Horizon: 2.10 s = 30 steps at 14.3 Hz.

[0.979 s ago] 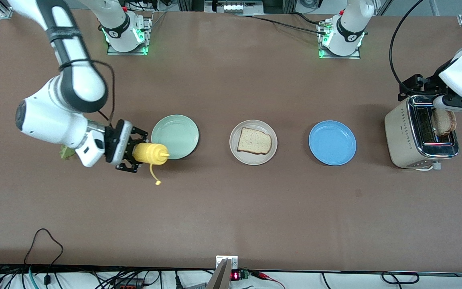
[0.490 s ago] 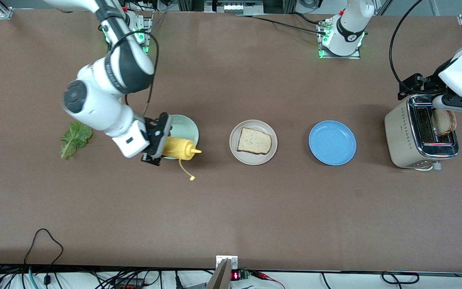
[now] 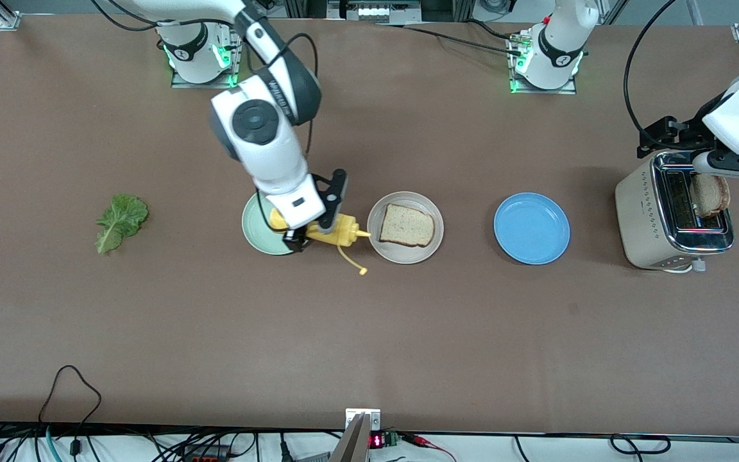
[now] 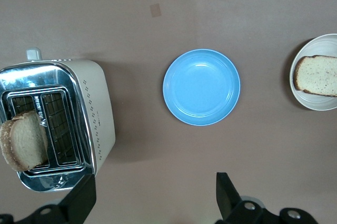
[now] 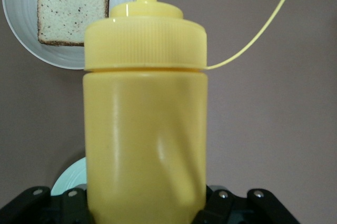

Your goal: Make sandwich in beige plate with both arms

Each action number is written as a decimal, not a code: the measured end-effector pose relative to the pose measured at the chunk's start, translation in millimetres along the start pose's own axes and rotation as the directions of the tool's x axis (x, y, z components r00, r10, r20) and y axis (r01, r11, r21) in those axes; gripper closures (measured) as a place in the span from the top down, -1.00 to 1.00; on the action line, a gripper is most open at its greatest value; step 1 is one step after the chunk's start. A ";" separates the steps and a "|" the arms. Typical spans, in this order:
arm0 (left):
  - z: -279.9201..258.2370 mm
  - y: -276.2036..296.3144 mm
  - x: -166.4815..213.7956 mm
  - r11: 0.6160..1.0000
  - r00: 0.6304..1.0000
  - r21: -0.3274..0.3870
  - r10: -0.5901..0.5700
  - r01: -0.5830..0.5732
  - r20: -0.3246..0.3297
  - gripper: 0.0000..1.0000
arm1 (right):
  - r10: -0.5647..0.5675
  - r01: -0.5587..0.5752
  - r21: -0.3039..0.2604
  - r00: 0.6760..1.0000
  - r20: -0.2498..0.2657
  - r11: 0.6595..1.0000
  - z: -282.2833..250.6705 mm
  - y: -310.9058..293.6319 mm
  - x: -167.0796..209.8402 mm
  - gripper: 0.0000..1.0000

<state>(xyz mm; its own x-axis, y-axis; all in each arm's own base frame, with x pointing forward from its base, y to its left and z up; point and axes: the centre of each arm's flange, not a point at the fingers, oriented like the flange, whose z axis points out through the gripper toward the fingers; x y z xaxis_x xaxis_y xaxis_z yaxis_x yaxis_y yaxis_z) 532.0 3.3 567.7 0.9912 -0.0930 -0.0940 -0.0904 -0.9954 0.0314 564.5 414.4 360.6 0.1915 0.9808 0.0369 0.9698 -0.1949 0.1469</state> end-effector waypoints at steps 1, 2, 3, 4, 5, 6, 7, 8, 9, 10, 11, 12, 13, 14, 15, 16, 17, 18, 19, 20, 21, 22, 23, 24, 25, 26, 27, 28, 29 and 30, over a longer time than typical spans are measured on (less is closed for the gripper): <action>0.0 -1.7 -0.1 1.000 1.000 0.000 -0.003 0.003 0.000 1.00 | -0.027 0.027 -0.018 0.999 0.031 0.999 6.3 -10.3 12.5 -0.07; 0.0 -3.1 -0.3 1.000 1.000 -0.001 -0.006 0.006 0.000 1.00 | -0.060 0.062 -0.034 0.996 0.064 0.997 12.5 -20.7 25.2 -0.07; 0.0 -3.9 -0.3 1.000 1.000 -0.001 -0.007 0.007 0.000 1.00 | -0.093 0.098 -0.049 0.991 0.096 0.994 19.1 -31.5 38.2 -0.07; 0.1 -4.0 -0.3 1.000 1.000 -0.001 -0.007 0.007 0.000 1.00 | -0.126 0.134 -0.061 0.984 0.124 0.989 26.5 -41.0 49.4 -0.07; 0.1 -4.0 -0.3 1.000 1.000 -0.001 -0.008 0.008 0.000 1.00 | -0.154 0.166 -0.070 0.977 0.146 0.984 34.1 -49.0 58.0 -0.07; 0.1 -4.0 -0.3 1.000 1.000 -0.001 -0.008 0.008 0.000 1.00 | -0.181 0.196 -0.078 0.970 0.164 0.978 41.8 -56.6 65.2 -0.07; 0.2 -4.1 -0.2 1.000 1.000 -0.001 -0.008 0.008 0.000 1.00 | -0.206 0.225 -0.086 0.961 0.183 0.971 49.2 -63.8 70.9 -0.07; 0.2 -4.1 -0.2 1.000 1.000 -0.001 -0.008 0.008 0.000 1.00 | -0.224 0.246 -0.094 0.953 0.203 0.965 55.9 -71.1 75.5 -0.07; 0.2 -4.1 -0.2 1.000 1.000 -0.001 -0.008 0.008 0.001 1.00 | -0.232 0.259 -0.098 0.946 0.226 0.961 63.3 -78.8 78.6 -0.07; 0.2 -4.1 -0.2 1.000 1.000 -0.001 -0.008 0.008 0.001 1.00 | -0.237 0.269 -0.103 0.939 0.247 0.958 70.0 -86.2 81.4 -0.07; 0.2 -4.1 -0.2 1.000 1.000 -0.001 -0.008 0.008 0.001 1.00 | -0.239 0.276 -0.112 0.934 0.266 0.955 77.3 -93.8 84.5 -0.07; 0.2 -4.1 -0.2 1.000 1.000 -0.001 -0.008 0.008 0.000 1.00 | -0.240 0.281 -0.119 0.930 0.278 0.952 83.4 -100.6 87.5 -0.07; 0.2 -4.2 -0.2 1.000 1.000 -0.001 -0.008 0.008 0.000 1.00 | -0.240 0.284 -0.122 0.927 0.287 0.951 88.8 -105.9 89.6 -0.07; 0.2 -4.3 -0.2 1.000 1.000 -0.001 -0.008 0.008 0.000 1.00 | -0.239 0.284 -0.124 0.926 0.291 0.951 91.7 -108.3 90.5 -0.07; 0.2 -4.4 -0.2 1.000 1.000 -0.001 -0.008 0.008 0.001 1.00 | -0.238 0.284 -0.125 0.926 0.292 0.951 92.4 -108.4 90.6 -0.07; 0.2 -4.4 -0.2 1.000 1.000 -0.001 -0.008 0.008 0.001 1.00 | -0.236 0.283 -0.126 0.926 0.293 0.951 92.0 -107.3 90.3 -0.07; 0.2 -4.4 -0.2 1.000 1.000 -0.001 -0.008 0.008 0.000 1.00 | -0.234 0.281 -0.129 0.927 0.293 0.951 91.1 -105.8 90.1 -0.07; 0.2 -4.4 -0.2 1.000 1.000 -0.001 -0.008 0.008 0.000 1.00 | -0.231 0.279 -0.131 0.928 0.293 0.951 90.2 -104.2 89.9 -0.07; 0.2 -4.4 -0.2 1.000 1.000 -0.001 -0.008 0.008 0.000 1.00 | -0.228 0.276 -0.134 0.928 0.294 0.952 89.5 -102.2 89.3 -0.07; 0.2 -4.4 -0.2 1.000 1.000 -0.001 -0.008 0.008 0.000 1.00 | -0.223 0.272 -0.139 0.929 0.295 0.952 88.3 -98.6 88.3 -0.07; 0.2 -4.4 -0.2 1.000 1.000 -0.002 -0.008 0.008 0.000 1.00 | -0.213 0.265 -0.147 0.931 0.295 0.953 85.8 -92.9 86.8 -0.07; 0.2 -4.3 -0.2 1.000 1.000 -0.002 -0.008 0.008 0.000 1.00 | -0.199 0.251 -0.155 0.936 0.291 0.955 82.0 -85.8 84.9 -0.07; 0.2 -4.3 -0.2 1.000 1.000 -0.002 -0.008 0.008 0.000 1.00 | -0.178 0.228 -0.157 0.943 0.280 0.961 76.5 -77.4 82.2 -0.07; 0.2 -4.2 -0.2 1.000 1.000 -0.002 -0.008 0.008 0.000 1.00 | -0.147 0.192 -0.156 0.954 0.262 0.969 68.9 -65.9 77.3 -0.07; 0.1 -4.2 -0.2 1.000 1.000 -0.002 -0.008 0.008 0.000 1.00 | -0.111 0.151 -0.155 0.965 0.238 0.976 57.5 -50.3 69.9 -0.07; -0.1 -4.2 -0.2 1.000 1.000 -0.002 -0.008 0.008 0.000 1.00 | -0.080 0.113 -0.151 0.974 0.213 0.982 44.1 -34.4 60.9 -0.07; -0.4 -4.1 -0.1 1.000 1.000 -0.002 -0.008 0.008 -0.001 1.00 | -0.052 0.078 -0.139 0.982 0.182 0.987 29.2 -20.0 52.0 -0.07; -0.8 -4.1 -0.1 1.000 1.000 -0.002 -0.008 0.008 -0.002 1.00 | -0.032 0.050 -0.120 0.988 0.148 0.991 13.6 -7.8 43.7 -0.07; -1.2 -4.1 -0.1 1.000 1.000 -0.002 -0.008 0.008 -0.002 1.00 | -0.014 0.025 -0.099 0.994 0.113 0.995 -1.4 2.4 36.0 -0.07; -1.7 -4.1 0.0 1.000 1.000 -0.001 -0.008 0.008 -0.004 1.00 | 0.004 0.002 -0.076 0.997 0.077 0.997 -15.5 12.0 28.1 -0.07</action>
<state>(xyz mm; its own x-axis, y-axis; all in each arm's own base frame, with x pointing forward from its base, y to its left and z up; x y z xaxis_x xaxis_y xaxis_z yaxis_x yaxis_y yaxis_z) 532.5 7.4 569.3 0.9922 -0.0852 -0.0907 -0.0826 -0.9961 0.0321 579.2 439.5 378.8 0.2068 0.9776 -0.0385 0.9557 -0.1934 0.2217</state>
